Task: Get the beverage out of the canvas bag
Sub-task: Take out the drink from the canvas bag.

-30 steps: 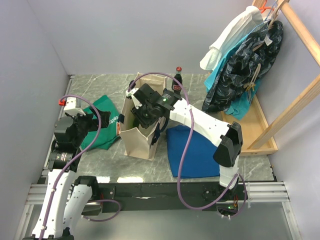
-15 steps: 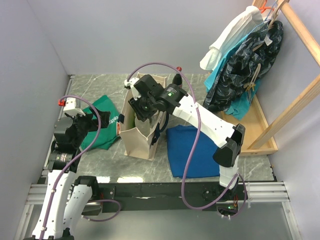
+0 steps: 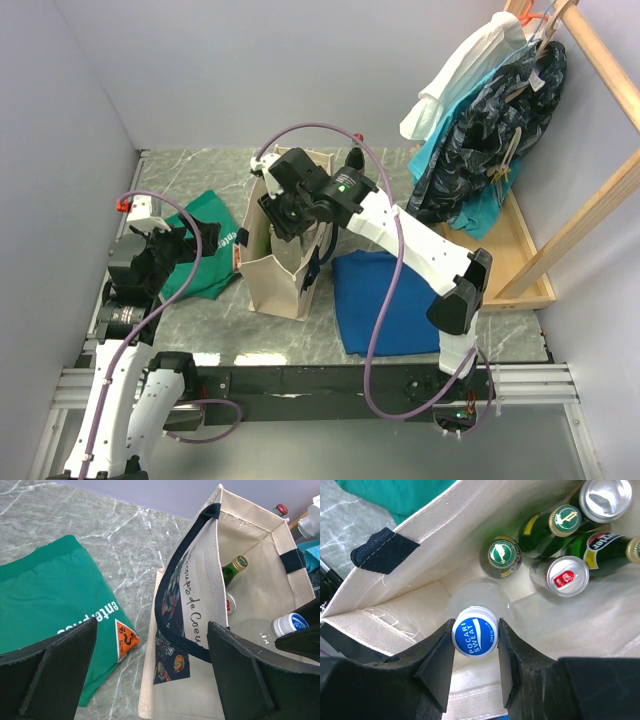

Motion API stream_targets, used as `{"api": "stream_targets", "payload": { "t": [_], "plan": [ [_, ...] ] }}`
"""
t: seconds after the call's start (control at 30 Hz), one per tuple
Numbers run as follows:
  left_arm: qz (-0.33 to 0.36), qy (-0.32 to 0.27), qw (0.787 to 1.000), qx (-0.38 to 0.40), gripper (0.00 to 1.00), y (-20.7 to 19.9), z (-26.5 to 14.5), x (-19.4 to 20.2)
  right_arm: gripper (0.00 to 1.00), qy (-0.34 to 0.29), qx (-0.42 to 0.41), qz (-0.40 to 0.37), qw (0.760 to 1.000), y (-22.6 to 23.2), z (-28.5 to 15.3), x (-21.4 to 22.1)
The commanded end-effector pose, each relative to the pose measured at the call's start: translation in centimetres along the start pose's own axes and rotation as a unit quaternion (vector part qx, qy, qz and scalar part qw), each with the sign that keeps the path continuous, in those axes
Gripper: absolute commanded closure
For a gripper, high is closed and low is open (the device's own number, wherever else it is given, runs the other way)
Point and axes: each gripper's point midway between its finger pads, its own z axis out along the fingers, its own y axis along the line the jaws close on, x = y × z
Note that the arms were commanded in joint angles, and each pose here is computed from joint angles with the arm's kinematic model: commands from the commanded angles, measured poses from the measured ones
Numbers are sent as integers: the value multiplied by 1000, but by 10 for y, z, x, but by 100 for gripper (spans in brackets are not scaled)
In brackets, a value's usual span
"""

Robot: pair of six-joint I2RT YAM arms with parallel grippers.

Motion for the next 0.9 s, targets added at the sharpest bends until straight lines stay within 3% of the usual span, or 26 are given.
{"api": "stream_targets", "payload": {
  "t": [0.0, 0.87],
  "plan": [
    [13, -20, 1000, 13, 4, -7, -3, -13, 100, -147, 6, 8, 989, -3, -69, -64],
    [12, -18, 1000, 12, 4, -6, -2, -13, 100, -200, 22, 18, 979, -12, -115, -76]
  ]
}}
